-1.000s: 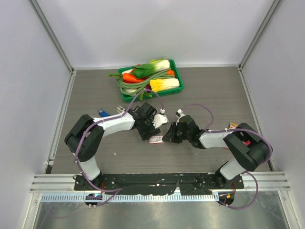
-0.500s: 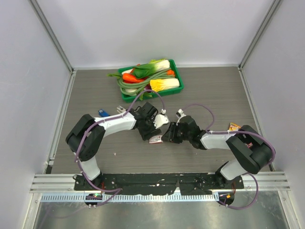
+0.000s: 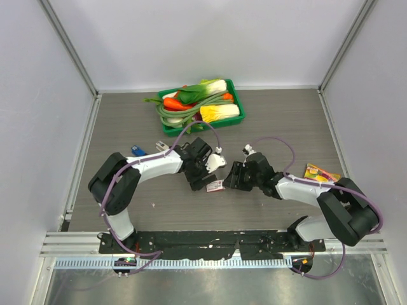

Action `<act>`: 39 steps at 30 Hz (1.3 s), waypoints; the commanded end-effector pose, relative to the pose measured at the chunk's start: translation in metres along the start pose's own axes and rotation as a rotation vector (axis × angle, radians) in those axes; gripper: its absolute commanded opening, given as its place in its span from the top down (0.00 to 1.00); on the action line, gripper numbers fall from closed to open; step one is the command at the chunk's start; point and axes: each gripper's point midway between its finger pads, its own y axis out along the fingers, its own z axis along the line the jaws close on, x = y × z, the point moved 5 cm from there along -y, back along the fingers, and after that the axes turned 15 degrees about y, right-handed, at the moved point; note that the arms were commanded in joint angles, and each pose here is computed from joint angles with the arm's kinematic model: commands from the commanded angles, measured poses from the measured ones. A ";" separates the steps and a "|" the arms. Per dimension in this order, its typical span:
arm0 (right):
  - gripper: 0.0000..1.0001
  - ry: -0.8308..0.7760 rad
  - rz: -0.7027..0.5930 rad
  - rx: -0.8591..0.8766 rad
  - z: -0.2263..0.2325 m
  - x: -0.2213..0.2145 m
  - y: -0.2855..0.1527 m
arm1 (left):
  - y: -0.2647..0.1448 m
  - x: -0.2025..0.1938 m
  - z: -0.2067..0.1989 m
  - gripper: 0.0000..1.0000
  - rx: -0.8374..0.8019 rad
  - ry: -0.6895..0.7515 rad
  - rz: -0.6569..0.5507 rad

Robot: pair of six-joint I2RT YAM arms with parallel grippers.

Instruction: Unload the staples from the stapler

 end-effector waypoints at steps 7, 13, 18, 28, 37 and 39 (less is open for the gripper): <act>0.54 -0.004 -0.016 -0.159 -0.029 -0.005 -0.014 | -0.042 0.034 0.012 0.26 0.047 -0.010 -0.114; 0.62 0.019 0.010 -0.160 -0.034 -0.011 -0.010 | -0.054 0.066 0.019 0.27 0.020 -0.072 -0.211; 0.64 0.047 0.017 -0.126 -0.034 -0.014 -0.003 | -0.033 0.079 0.019 0.28 -0.025 -0.099 -0.238; 0.64 0.070 0.026 -0.109 -0.040 -0.020 0.003 | 0.010 0.073 -0.006 0.28 -0.088 -0.058 -0.168; 0.58 0.073 0.021 -0.107 -0.043 -0.022 0.003 | 0.031 0.062 -0.015 0.29 -0.063 -0.025 -0.091; 0.53 0.065 0.015 -0.128 -0.045 -0.021 -0.001 | 0.033 0.061 -0.015 0.29 -0.064 -0.024 -0.083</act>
